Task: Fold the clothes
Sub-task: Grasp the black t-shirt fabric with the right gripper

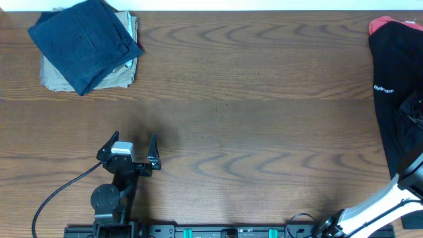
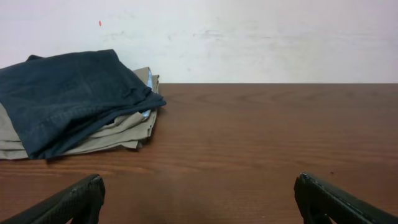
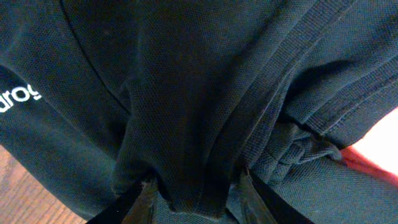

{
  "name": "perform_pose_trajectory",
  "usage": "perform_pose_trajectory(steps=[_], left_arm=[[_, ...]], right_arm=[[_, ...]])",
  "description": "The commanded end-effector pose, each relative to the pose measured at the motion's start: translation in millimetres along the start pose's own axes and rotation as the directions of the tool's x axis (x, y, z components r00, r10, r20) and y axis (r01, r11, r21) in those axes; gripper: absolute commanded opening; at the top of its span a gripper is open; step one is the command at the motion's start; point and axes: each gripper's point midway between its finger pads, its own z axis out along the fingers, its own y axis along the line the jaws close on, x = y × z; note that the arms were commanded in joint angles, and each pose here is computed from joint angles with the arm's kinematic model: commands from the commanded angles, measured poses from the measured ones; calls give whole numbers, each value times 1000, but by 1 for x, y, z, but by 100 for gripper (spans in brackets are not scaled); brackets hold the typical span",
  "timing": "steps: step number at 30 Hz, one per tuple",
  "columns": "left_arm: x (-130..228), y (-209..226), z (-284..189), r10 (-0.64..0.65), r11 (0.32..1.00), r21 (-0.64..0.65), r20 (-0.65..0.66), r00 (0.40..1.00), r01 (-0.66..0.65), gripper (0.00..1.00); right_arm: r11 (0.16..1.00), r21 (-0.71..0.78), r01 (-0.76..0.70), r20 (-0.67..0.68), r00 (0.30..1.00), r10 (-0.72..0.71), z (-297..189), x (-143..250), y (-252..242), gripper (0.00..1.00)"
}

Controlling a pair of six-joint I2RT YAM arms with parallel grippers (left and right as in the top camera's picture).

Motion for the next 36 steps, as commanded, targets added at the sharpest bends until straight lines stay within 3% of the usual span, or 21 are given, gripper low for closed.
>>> perform_pose_trajectory(steps=[1, 14, 20, 25, 30, 36], left_arm=[[15, 0, 1, -19, 1000, 6, -43, 999, 19, 98], [15, 0, 1, -19, 1000, 6, -43, 999, 19, 98], [15, 0, 1, -19, 1000, 6, -43, 999, 19, 98], [15, 0, 1, -19, 1000, 6, -43, 999, 19, 98], [15, 0, 1, -19, 1000, 6, -43, 999, 19, 98], [15, 0, 1, -19, 1000, 6, -43, 999, 19, 98]], right_arm=[[1000, 3, -4, -16, 1000, 4, 5, 5, -3, 41], [1000, 2, -4, -10, 1000, 4, 6, 5, -2, 45], [1000, 1, -4, -2, 1000, 4, 11, 7, -2, 43], [1000, 1, -4, 0, 1000, 4, 13, 8, -2, 29], [1000, 1, -5, 4, 1000, 5, 13, 6, -2, 4], [1000, -1, -6, 15, 1000, 6, 7, 4, -2, 1]])
